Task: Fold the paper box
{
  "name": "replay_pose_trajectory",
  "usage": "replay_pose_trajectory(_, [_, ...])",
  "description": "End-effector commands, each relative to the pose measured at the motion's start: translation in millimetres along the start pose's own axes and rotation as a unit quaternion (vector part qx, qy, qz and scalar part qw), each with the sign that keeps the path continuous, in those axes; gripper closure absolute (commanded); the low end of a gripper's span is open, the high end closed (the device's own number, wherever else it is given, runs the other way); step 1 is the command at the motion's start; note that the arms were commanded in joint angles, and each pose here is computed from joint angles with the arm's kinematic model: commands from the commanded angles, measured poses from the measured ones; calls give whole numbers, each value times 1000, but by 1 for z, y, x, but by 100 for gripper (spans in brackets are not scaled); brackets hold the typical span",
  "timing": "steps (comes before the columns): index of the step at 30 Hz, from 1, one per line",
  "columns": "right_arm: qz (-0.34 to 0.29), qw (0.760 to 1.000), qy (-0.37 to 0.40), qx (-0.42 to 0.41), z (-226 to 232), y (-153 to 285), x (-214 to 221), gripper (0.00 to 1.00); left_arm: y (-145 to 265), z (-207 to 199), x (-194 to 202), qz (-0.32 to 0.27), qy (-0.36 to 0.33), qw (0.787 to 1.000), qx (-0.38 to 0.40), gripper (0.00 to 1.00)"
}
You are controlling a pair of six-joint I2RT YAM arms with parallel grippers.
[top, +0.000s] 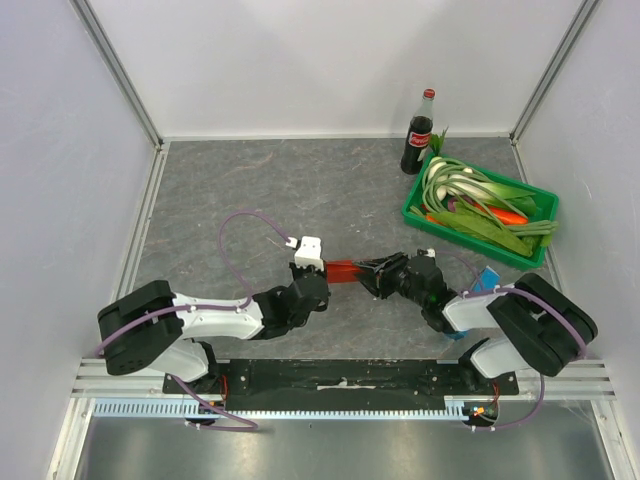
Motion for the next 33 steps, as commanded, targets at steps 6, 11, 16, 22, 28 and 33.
replay_pose_trajectory(6, [-48, 996, -25, 73, -52, -1, -25, 61, 23, 10, 73, 118, -65, 988, 69, 71])
replay_pose_trajectory(11, [-46, 996, -34, 74, -54, -7, -26, 63, 28, 9, 73, 118, -67, 986, 95, 50])
replay_pose_trajectory(16, [-52, 994, -44, 85, -61, -12, -30, 66, 45, 2, 62, 108, -35, 981, 156, 42])
replay_pose_trajectory(22, [-55, 993, -44, 93, -67, -15, -33, 75, 66, 8, 1, 36, 58, 977, 202, 24])
replay_pose_trajectory(28, [-53, 993, -38, 97, -70, -15, -33, 78, 37, 42, -45, 68, 185, 951, 237, 10])
replay_pose_trajectory(33, [-53, 994, -32, 95, -69, -16, -33, 84, -1, 47, -51, 109, 221, 926, 286, 8])
Point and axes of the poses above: each gripper's point midway between its finger pads, its own y axis back along the fingers, its own z axis along the line the jaws close on, x = y × z, the point moved 5 cm from there along y, back along the fingers, and after that the axes turned 9 degrees about -y, right-handed, at the moved point
